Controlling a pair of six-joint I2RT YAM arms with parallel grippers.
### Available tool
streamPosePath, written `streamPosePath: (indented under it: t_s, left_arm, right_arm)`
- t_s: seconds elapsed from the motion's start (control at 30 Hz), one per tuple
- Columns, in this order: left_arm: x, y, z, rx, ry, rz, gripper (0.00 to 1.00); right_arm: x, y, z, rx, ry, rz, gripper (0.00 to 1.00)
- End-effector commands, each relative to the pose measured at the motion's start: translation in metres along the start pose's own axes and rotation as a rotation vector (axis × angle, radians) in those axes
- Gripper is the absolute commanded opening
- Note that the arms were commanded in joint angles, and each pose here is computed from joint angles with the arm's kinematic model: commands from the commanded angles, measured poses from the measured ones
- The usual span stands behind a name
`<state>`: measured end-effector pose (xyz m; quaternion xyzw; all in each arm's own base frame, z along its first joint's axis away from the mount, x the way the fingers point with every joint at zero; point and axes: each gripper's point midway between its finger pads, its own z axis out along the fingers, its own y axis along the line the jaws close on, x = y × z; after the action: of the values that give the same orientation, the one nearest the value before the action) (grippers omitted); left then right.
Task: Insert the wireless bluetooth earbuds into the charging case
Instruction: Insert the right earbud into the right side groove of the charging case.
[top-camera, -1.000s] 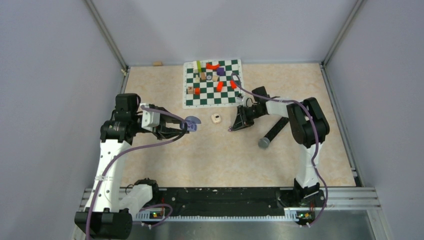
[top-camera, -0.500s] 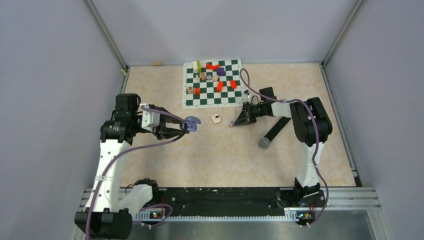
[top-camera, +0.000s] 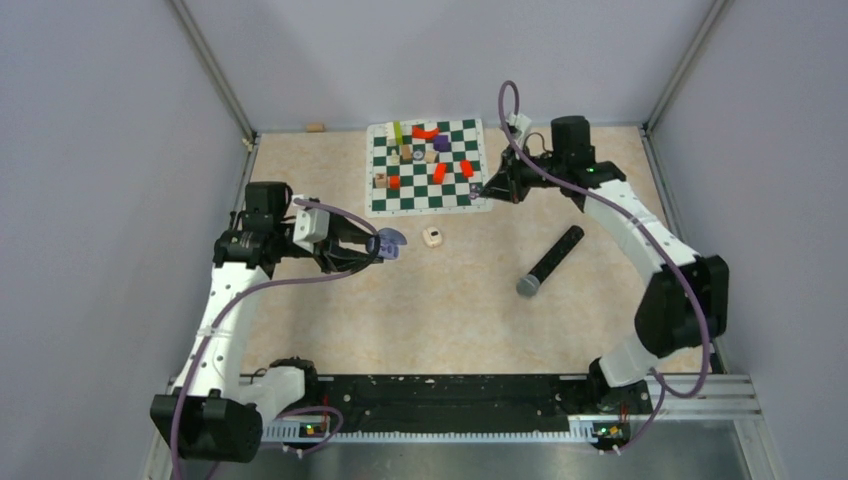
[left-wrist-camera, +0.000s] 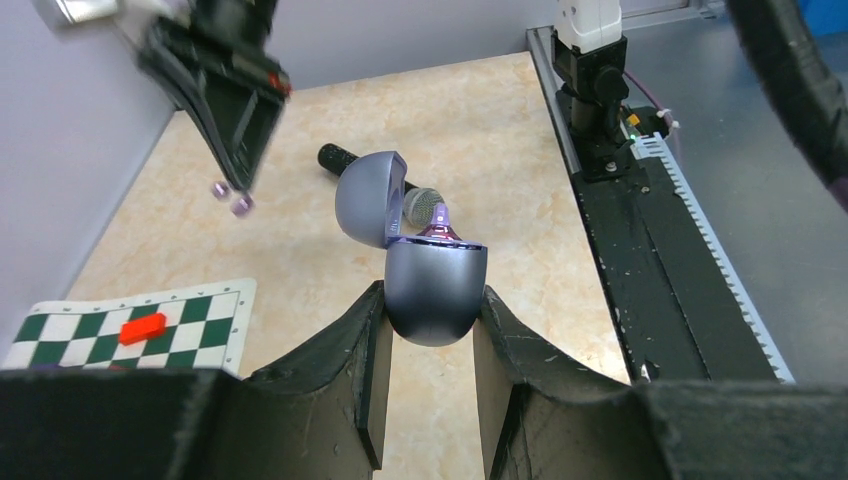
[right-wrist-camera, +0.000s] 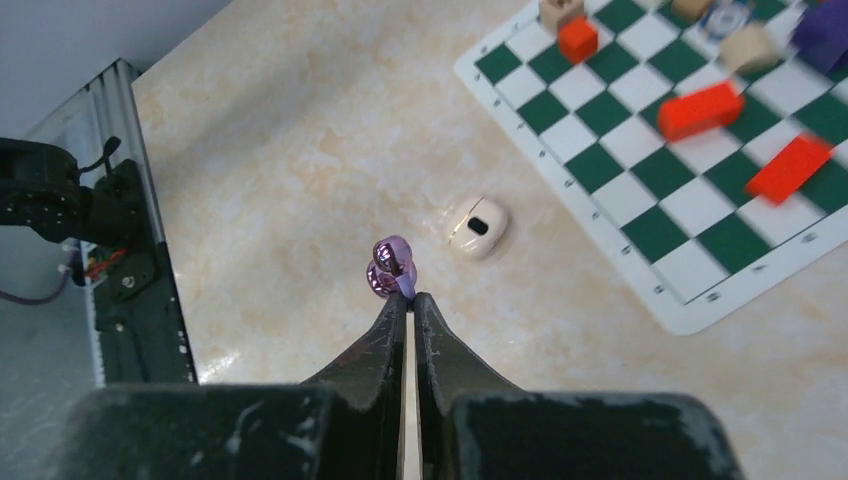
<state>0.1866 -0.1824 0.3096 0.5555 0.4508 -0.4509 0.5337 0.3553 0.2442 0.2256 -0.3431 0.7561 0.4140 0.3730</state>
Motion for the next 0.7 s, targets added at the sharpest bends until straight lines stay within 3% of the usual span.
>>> streamPosePath:
  t_s: [0.0, 0.27, 0.43, 0.57, 0.67]
  left_arm:
    - [-0.007, -0.007, 0.013, 0.101, -0.074, -0.023, 0.0]
    - [0.019, 0.0, 0.039, 0.193, -0.044, -0.16, 0.0]
    - [0.036, 0.01, 0.051, 0.209, -0.014, -0.243, 0.0]
    - [0.04, 0.031, 0.059, 0.101, 0.037, -0.322, 0.0]
    - [0.031, 0.043, 0.061, -0.001, -0.033, -0.345, 0.0]
  right_arm:
    - [-0.037, 0.04, -0.035, 0.05, -0.033, -0.313, 0.0]
    - [-0.051, 0.113, -0.054, 0.018, -0.074, -0.616, 0.0]
    - [-0.049, 0.145, -0.062, -0.02, -0.104, -0.699, 0.0]
    - [-0.033, 0.174, -0.054, -0.09, -0.073, -0.74, 0.0]
    - [-0.018, 0.185, -0.039, -0.118, -0.032, -0.766, 0.0]
